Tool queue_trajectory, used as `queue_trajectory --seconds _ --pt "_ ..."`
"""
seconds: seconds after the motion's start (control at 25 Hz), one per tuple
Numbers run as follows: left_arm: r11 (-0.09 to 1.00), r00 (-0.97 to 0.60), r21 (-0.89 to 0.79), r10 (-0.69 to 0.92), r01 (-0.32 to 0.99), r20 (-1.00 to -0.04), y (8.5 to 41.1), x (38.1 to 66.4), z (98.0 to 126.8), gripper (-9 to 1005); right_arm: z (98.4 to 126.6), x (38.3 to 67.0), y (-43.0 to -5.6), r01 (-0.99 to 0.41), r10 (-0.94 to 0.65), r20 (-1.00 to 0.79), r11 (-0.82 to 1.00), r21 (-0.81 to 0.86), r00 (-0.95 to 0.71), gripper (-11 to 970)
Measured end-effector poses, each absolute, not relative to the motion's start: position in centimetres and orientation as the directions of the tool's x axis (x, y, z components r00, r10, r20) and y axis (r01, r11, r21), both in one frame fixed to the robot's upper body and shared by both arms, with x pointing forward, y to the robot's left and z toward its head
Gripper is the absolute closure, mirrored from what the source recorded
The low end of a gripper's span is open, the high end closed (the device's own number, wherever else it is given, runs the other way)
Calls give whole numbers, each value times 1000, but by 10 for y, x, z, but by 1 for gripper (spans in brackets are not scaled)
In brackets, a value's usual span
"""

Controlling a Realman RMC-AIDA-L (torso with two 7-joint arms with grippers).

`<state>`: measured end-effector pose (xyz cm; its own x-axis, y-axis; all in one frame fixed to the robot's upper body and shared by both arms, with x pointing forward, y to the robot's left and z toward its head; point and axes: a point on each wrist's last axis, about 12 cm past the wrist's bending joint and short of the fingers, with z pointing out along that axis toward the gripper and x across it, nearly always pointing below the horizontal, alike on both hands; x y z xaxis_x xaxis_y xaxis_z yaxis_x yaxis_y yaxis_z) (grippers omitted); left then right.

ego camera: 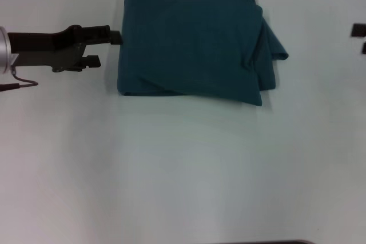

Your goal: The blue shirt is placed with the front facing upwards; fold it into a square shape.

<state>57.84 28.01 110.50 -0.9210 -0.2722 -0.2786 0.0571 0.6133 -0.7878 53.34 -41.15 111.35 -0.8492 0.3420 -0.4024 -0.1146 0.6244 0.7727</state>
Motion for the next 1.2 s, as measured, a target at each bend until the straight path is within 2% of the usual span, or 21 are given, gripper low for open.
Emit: queue_trajectory --seconds 0.12,0.36,0.64,1.0,1.2 --pt "618 -929 -784 -248 67 -275 275 579 1104 102 1134 550 -424 -72 327 -385 675 734 -863 31" --pt "665 -936 -738 -177 114 -304 261 587 1105 115 1161 569 -413 -133 236 -404 701 700 -884 31" --pt "746 -923 -647 -124 156 -365 249 600 1101 131 1168 576 -405 -165 207 -414 693 701 -886 31" --pt "747 -932 -648 -112 150 -344 232 607 1093 151 1171 577 -404 -169 198 -413 697 697 -889 31" --pt "761 -943 -630 -72 159 -325 209 613 1091 162 1172 578 -403 -173 193 -414 696 697 -890 31"
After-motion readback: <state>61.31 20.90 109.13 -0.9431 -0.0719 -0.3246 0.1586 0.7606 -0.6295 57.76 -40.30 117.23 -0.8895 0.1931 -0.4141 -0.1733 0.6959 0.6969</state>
